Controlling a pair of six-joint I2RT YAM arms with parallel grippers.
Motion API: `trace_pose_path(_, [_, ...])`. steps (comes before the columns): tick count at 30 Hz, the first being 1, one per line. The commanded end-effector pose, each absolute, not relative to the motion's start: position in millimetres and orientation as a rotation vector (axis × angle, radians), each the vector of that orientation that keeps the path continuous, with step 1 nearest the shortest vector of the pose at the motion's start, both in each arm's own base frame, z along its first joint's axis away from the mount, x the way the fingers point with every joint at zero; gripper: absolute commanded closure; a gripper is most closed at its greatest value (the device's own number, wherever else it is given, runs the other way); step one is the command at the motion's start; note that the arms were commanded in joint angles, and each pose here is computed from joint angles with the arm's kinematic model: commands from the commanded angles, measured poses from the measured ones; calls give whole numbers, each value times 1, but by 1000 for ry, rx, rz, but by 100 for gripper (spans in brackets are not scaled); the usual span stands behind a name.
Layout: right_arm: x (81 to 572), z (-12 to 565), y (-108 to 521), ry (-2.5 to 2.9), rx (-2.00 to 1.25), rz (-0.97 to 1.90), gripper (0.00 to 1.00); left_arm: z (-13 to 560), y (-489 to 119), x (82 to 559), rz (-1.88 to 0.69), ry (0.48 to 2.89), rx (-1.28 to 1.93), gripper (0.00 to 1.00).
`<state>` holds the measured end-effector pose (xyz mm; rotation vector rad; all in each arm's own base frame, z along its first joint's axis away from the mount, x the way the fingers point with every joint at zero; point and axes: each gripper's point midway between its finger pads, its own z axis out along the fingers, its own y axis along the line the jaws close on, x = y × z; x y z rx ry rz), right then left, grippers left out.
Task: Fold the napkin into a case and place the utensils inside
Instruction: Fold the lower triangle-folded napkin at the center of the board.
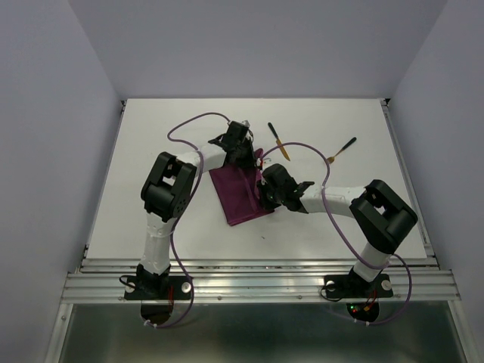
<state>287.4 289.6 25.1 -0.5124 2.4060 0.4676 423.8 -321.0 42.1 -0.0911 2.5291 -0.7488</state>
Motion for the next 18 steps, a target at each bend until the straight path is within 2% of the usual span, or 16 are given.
trace_pose_path(1, [277,12,282,2461,-549,412,85,67,-318,424,-757,2480,-58,95])
trace_pose_path(3, [278,16,282,2452,-538,413,79,66,-317,422,-768,2486,-51,100])
trace_pose_path(7, [283,28,282,2423,-504,415,66,62,-316,418,-812,2484,-42,100])
trace_pose_path(11, [288,46,284,2386,-452,434,42,61,-315,412,-877,2472,-29,100])
trace_pose_path(18, [297,77,290,2329,-381,516,41,64,-312,407,-977,2443,-21,100])
